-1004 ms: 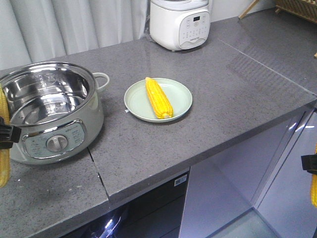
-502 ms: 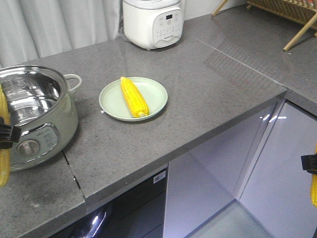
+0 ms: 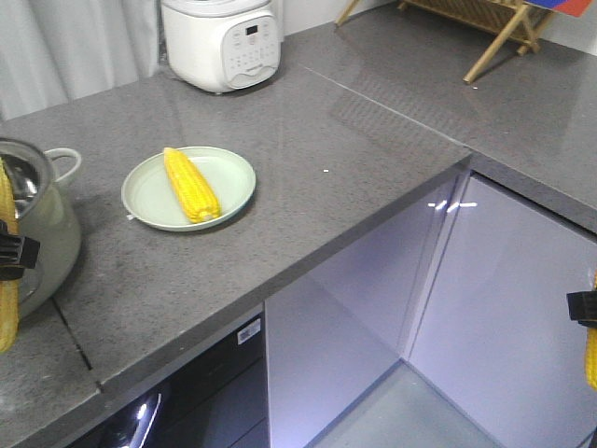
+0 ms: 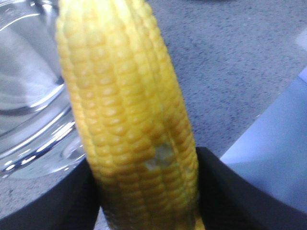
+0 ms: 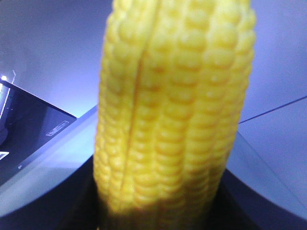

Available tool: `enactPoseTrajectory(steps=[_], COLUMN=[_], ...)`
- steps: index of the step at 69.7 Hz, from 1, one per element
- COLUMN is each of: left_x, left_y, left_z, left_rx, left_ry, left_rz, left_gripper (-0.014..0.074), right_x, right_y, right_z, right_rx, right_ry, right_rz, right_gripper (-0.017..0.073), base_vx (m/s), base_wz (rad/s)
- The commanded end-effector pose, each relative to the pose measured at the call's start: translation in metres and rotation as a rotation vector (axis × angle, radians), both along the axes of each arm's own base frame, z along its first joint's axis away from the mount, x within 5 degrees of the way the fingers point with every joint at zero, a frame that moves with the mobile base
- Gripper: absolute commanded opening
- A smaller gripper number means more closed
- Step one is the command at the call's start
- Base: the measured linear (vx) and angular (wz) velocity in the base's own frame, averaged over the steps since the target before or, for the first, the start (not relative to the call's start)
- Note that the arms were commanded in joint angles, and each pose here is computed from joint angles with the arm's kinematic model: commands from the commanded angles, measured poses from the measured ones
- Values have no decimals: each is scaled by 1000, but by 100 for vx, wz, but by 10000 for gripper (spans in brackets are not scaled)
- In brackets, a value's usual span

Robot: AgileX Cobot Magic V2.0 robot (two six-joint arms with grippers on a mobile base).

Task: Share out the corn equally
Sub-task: 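Drive the base away from the pot holding cobs in both grippers, then drive toward the counter with the empty cream and green plates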

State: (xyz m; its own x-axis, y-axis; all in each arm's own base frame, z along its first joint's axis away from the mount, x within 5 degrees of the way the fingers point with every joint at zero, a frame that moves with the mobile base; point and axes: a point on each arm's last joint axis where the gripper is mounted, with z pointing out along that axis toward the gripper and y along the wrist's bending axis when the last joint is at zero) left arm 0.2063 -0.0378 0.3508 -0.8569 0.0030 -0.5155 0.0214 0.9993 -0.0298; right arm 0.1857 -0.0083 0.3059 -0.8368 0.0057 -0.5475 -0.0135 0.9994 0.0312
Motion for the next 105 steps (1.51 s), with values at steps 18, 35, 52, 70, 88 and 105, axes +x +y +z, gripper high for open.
enactPoseTrajectory(steps=[18, 35, 52, 70, 88, 105], left_x=[-1, -1, -1, -1, -1, -1], left_y=[0, 0, 0, 0, 0, 0], left_z=[15, 15, 15, 15, 15, 15], left_rx=[-24, -24, -24, -24, -24, -24], left_ry=[-93, -93, -93, -93, -93, -93], left_rz=[4, 4, 4, 4, 4, 4], left_gripper=[217, 217, 217, 217, 217, 217], right_x=[1, 1, 1, 1, 1, 1], right_y=[-1, -1, -1, -1, -1, -1], right_z=[13, 13, 13, 13, 13, 13], right_rx=[-6, -6, -6, -6, -6, -6], right_ry=[-84, -84, -84, -84, -84, -84], right_rz=[-10, -10, -10, -10, -10, -10], right_gripper=[194, 194, 194, 194, 194, 194], base_vx=[0, 1, 2, 2, 2, 2], base_wz=[-25, -23, -23, -19, -20, -22])
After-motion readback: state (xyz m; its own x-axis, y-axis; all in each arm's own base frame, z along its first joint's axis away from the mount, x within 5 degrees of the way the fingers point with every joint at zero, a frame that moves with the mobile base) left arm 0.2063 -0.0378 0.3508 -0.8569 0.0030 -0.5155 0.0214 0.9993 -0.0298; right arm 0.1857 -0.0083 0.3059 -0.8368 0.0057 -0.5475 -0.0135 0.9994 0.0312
